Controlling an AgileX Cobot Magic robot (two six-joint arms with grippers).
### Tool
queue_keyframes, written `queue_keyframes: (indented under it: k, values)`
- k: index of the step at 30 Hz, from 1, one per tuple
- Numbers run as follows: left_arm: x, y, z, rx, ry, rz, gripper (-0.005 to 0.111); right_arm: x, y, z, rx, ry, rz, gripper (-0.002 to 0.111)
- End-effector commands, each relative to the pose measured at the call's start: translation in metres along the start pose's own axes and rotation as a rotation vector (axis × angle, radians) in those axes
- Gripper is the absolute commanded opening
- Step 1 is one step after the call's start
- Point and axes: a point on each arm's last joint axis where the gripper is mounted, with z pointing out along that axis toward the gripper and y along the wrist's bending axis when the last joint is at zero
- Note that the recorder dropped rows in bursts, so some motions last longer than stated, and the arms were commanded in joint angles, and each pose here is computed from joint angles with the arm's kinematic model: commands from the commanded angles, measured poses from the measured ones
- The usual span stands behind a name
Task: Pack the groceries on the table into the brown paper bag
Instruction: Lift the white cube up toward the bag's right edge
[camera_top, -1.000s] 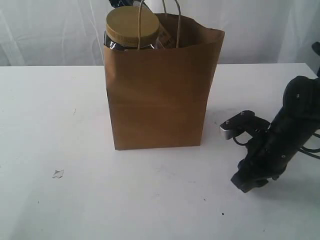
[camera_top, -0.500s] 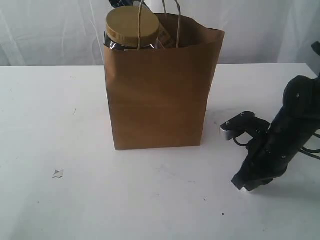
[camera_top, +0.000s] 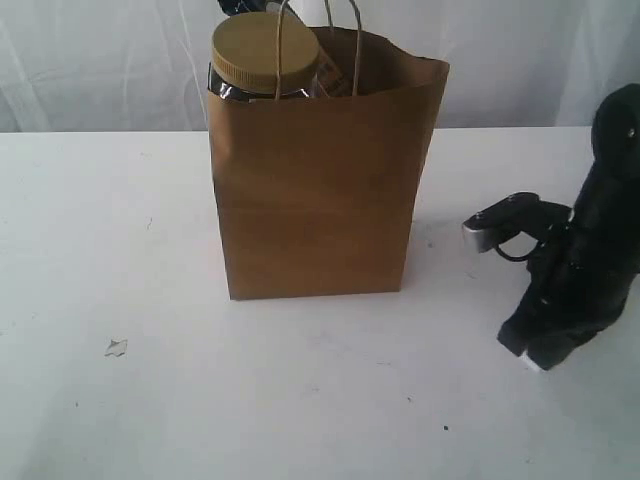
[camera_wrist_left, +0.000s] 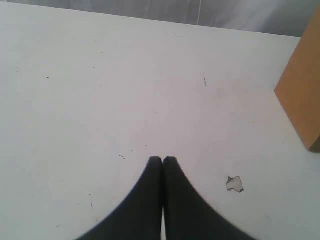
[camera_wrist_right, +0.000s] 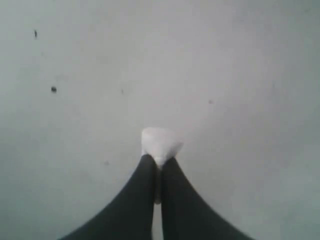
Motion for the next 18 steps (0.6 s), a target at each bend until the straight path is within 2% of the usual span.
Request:
queue_keyframes:
  k: [1, 5, 11, 15, 18]
  values:
    - [0.001, 0.000, -0.001, 0.005, -0.002, 0.008, 0.000, 0.021, 0.001, -0.038, 0.085, 0.081, 0.014, 0.000]
    - [0.001, 0.000, -0.001, 0.005, -0.002, 0.008, 0.000, 0.024, 0.002, -0.072, 0.174, -0.027, 0.003, 0.000]
    - [0.001, 0.000, -0.001, 0.005, -0.002, 0.008, 0.000, 0.003, -0.001, -0.126, 0.281, -0.300, -0.001, 0.000]
    - [0.001, 0.000, -0.001, 0.005, -0.002, 0.008, 0.000, -0.025, -0.010, -0.155, 0.407, -0.656, 0.038, 0.000]
    - [0.001, 0.000, -0.001, 0.005, -0.002, 0.008, 0.000, -0.046, -0.015, -0.167, 0.416, -0.931, 0.133, 0.000]
